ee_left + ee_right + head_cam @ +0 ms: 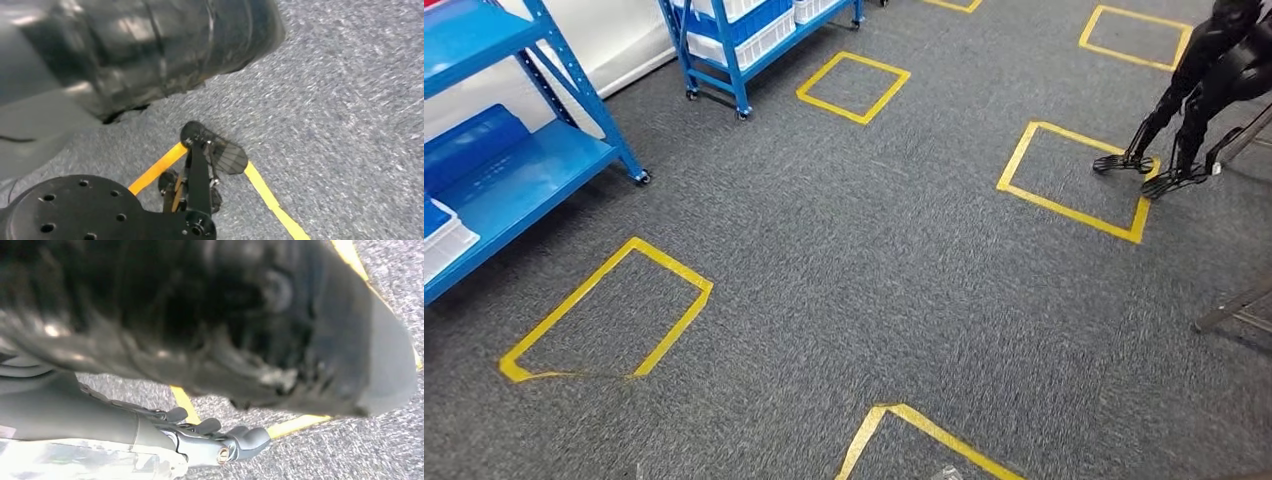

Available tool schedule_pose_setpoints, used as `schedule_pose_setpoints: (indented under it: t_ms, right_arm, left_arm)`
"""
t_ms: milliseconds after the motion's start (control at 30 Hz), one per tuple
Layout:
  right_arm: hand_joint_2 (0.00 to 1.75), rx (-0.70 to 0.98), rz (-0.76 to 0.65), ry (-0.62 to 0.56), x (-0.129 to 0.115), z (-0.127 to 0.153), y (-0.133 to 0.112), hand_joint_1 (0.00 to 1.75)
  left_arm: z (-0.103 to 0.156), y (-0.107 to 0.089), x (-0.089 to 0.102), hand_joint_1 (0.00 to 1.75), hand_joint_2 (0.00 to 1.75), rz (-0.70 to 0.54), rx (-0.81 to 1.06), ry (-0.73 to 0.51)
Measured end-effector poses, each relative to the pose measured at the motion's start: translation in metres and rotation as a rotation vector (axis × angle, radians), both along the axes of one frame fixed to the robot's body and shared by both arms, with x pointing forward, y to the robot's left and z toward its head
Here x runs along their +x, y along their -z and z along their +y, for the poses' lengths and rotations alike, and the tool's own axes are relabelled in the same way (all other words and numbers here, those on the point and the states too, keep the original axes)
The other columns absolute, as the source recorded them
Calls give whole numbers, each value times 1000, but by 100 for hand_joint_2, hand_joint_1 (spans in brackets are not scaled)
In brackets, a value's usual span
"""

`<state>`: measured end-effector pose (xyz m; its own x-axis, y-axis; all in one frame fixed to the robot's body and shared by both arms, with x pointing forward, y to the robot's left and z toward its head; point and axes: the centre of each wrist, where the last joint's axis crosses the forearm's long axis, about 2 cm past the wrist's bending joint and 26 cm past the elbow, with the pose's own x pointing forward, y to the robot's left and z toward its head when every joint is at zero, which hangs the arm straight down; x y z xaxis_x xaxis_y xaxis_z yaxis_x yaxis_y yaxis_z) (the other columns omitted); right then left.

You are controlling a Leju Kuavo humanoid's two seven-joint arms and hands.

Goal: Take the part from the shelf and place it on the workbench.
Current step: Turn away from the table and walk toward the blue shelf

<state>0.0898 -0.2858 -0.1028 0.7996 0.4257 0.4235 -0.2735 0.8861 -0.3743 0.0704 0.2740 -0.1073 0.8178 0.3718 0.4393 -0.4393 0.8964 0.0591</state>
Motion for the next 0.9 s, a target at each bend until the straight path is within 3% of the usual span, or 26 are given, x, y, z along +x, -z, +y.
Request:
schedule_pose_setpoints:
  t_ms: [900]
  right_arm:
    - [0,-28,-5,12,-1,-2,0,0]
  left_arm:
    - [-2,0,1,0,0,-13,-13,-3]
